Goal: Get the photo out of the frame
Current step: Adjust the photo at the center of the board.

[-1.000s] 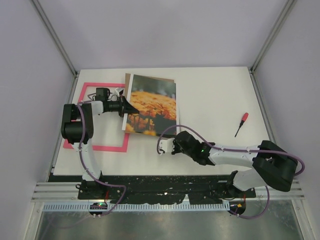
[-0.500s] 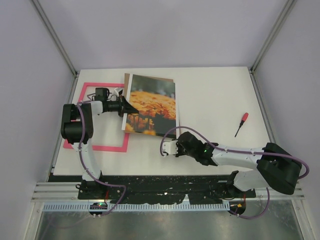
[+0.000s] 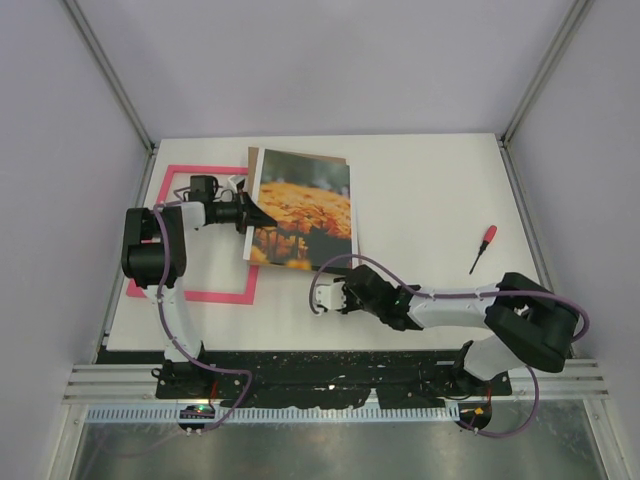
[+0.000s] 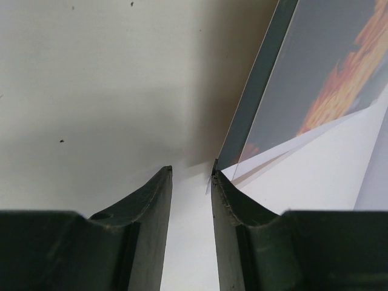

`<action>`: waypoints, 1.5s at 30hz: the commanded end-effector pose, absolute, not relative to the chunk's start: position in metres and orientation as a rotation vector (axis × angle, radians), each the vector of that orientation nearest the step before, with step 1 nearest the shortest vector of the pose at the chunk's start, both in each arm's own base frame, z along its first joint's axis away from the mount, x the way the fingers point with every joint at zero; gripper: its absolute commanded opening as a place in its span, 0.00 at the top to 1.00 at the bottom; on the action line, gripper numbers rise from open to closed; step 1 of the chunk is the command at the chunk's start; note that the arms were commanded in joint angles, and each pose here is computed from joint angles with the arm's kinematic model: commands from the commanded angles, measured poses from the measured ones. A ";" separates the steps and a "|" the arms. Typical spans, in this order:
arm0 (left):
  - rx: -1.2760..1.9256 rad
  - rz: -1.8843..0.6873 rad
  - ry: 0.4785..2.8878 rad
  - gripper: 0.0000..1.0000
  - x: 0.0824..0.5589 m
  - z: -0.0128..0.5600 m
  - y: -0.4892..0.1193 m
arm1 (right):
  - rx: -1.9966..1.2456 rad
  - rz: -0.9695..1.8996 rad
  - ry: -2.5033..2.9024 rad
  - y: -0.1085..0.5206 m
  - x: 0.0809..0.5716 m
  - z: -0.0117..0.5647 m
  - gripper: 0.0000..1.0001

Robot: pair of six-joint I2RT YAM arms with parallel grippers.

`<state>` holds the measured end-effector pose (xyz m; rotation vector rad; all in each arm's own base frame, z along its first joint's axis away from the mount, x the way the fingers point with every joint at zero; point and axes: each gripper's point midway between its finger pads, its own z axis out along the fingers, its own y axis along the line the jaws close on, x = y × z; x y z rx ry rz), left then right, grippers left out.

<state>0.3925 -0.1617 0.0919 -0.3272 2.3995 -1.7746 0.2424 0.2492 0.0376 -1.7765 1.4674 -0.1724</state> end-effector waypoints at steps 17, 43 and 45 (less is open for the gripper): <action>-0.214 -1.823 2.300 0.93 0.394 0.131 -0.159 | -1.614 -0.296 1.385 0.277 0.279 0.063 0.92; -0.218 -1.831 2.291 0.84 0.395 0.136 -0.157 | -1.726 -0.177 1.377 0.255 0.243 0.070 0.92; -0.219 -1.829 2.292 0.84 0.395 0.136 -0.157 | -1.723 -0.175 1.380 0.254 0.242 0.070 0.92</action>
